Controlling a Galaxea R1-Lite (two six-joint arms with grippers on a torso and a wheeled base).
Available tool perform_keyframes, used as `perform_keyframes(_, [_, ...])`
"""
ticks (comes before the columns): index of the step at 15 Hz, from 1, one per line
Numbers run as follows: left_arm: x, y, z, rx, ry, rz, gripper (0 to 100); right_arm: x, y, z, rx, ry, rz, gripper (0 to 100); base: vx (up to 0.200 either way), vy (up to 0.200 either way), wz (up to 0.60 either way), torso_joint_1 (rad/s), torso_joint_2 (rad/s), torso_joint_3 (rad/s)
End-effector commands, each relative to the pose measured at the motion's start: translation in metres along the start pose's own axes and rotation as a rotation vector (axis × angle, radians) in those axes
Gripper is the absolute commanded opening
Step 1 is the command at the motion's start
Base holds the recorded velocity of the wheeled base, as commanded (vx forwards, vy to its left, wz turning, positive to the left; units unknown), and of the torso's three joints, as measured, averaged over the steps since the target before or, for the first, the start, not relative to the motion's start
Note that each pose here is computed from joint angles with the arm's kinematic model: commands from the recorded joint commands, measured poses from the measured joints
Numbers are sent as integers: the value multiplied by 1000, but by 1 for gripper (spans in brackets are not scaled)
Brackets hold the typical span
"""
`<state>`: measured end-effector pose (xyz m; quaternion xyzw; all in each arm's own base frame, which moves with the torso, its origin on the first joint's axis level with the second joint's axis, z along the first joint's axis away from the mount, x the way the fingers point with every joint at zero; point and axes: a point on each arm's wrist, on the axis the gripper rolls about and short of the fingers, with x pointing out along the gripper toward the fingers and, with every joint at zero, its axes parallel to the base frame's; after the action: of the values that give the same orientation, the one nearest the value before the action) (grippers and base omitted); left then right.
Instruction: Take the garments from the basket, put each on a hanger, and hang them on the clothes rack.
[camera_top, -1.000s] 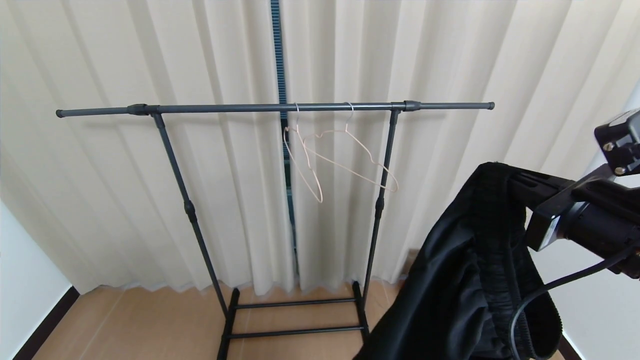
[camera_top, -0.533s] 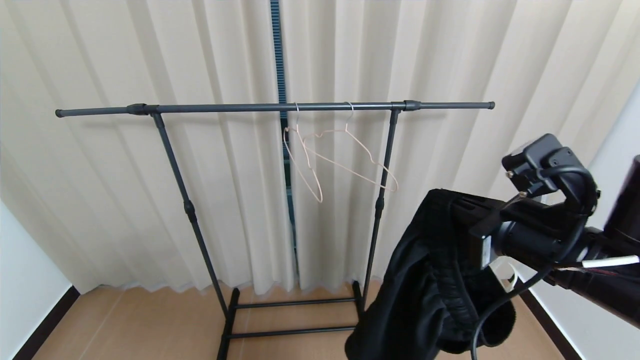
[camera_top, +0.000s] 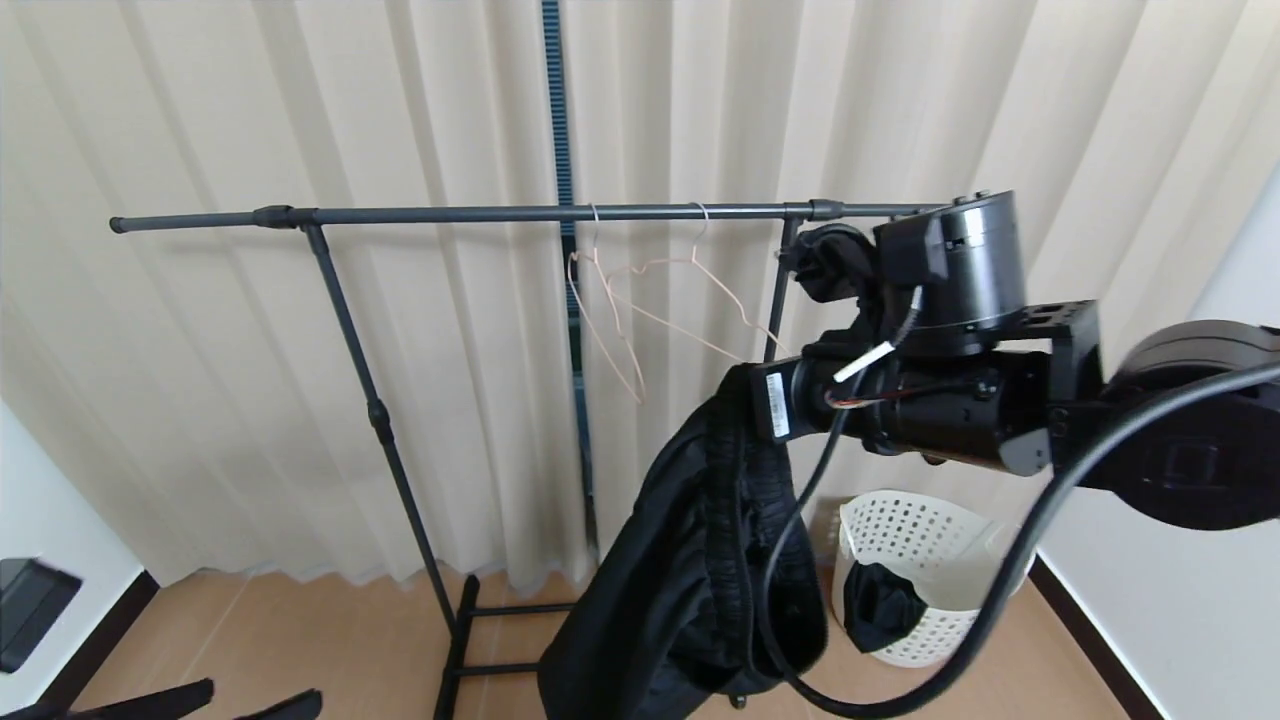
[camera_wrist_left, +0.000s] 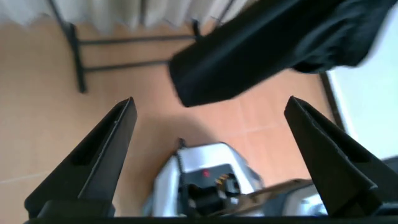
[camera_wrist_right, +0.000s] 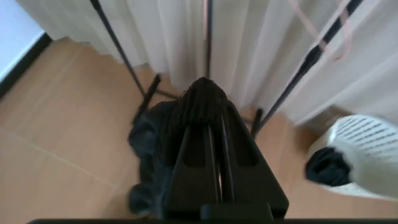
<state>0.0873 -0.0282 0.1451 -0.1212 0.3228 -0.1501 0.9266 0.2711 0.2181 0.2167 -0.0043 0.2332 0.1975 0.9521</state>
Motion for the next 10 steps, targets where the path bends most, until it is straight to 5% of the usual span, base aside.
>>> perform_keyframes(1, [36, -29, 30, -59, 140, -81, 100, 30, 19, -15, 4, 70, 13, 0, 0, 0, 0, 0, 0, 0])
perform_keyframes(2, [57, -49, 44, -112, 196, -113, 100, 29, 31, -11, 30, 48, 18, 0, 0, 0, 0, 0, 0, 0])
perform_keyframes(4, [77, -62, 50, -139, 243, -112, 100, 26, 43, -11, 79, 32, 13, 0, 0, 0, 0, 0, 0, 0])
perform_keyframes(10, [162, -118, 46, -119, 305, 45, 100, 33, 49, 4, 170, -59, -103, 0, 0, 0, 0, 0, 0, 0])
